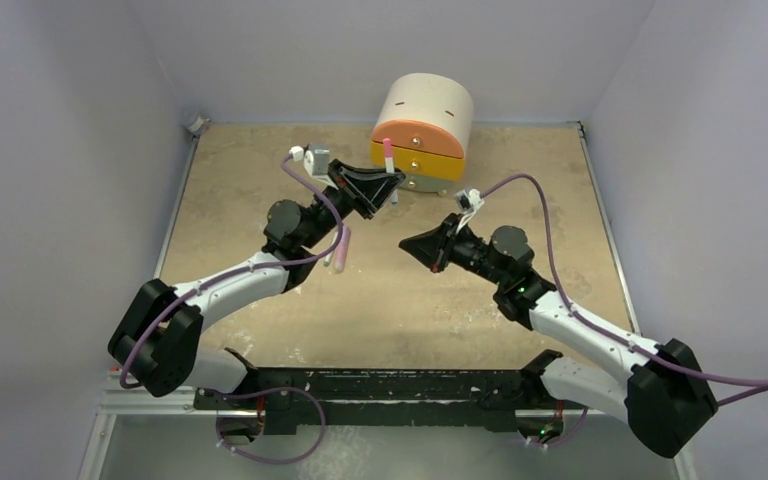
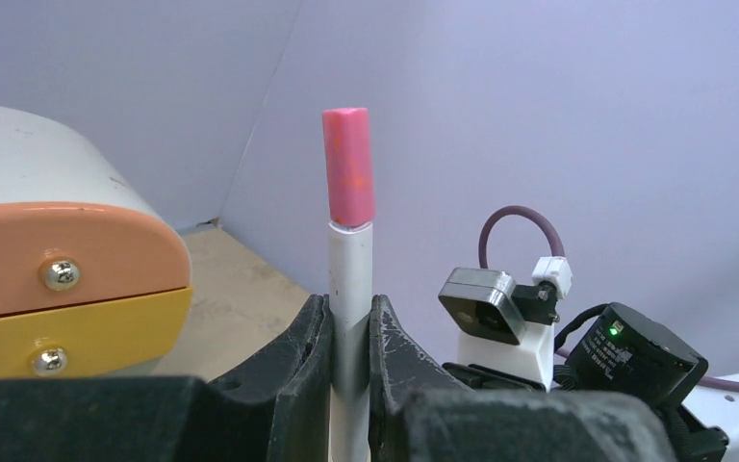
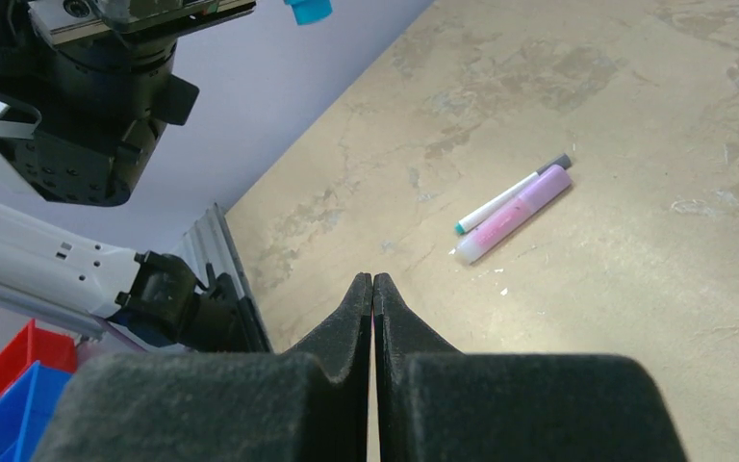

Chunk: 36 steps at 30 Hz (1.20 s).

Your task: Insert the pens into the pen caps

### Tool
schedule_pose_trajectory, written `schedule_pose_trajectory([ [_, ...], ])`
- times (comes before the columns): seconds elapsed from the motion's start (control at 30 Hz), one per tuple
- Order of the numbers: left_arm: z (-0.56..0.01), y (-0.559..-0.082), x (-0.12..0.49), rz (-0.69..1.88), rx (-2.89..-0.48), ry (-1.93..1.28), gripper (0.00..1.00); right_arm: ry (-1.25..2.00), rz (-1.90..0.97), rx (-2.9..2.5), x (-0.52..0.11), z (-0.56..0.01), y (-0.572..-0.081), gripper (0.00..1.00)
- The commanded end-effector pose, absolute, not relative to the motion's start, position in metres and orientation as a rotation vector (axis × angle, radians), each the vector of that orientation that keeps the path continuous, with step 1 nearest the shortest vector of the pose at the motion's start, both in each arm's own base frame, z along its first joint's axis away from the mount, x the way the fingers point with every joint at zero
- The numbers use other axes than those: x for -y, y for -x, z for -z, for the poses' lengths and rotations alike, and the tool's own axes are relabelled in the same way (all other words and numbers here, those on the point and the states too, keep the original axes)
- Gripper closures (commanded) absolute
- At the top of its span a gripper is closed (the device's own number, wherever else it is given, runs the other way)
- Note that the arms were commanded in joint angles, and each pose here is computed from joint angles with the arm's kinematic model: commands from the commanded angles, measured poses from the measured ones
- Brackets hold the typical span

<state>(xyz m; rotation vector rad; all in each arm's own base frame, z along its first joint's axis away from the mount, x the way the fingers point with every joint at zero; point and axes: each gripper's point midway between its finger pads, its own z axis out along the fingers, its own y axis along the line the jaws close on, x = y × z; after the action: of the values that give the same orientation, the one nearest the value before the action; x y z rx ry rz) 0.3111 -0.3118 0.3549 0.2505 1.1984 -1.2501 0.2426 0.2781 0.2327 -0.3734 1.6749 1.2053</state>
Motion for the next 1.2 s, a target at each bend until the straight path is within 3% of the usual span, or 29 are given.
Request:
schedule_pose_trajectory([
  [0.0,-0.383,-0.302,0.308,1.249,-1.093,-0.278,1.0,0.432,-1.192,-1.571,-0.277,-0.27,-0.239,1.0],
  [0.3,-0.374,-0.288,0.315,1.227,-1.129,-0.412,1.0,0.388,-1.025,-1.461,-0.252,-0.312,-0.25,1.0],
  [0.47,-0.361,-0.274,0.317,1.217,-1.172,-0.517,1.0,0.409,-0.887,-1.402,-0.238,-0.359,-0.269,0.7],
  [0.53,-0.358,-0.269,0.316,1.21,-1.185,-0.546,1.0,0.42,-0.878,-1.372,-0.233,-0.374,-0.275,0.64],
  [0.73,-0.358,-0.256,0.317,1.214,-1.192,-0.634,1.0,0.443,-0.974,-1.231,-0.212,-0.408,-0.273,0.54],
  [0.93,-0.36,-0.238,0.327,1.297,-1.158,-0.751,1.0,0.696,-1.142,-1.06,-0.236,-0.427,-0.235,0.35],
  [1.07,-0.356,-0.237,0.328,1.299,-1.163,-0.766,1.0,0.747,-1.155,-0.975,-0.239,-0.443,-0.228,0.29],
  [1.17,-0.356,-0.236,0.329,1.313,-1.159,-0.778,1.0,0.769,-1.183,-0.965,-0.243,-0.442,-0.228,0.32],
])
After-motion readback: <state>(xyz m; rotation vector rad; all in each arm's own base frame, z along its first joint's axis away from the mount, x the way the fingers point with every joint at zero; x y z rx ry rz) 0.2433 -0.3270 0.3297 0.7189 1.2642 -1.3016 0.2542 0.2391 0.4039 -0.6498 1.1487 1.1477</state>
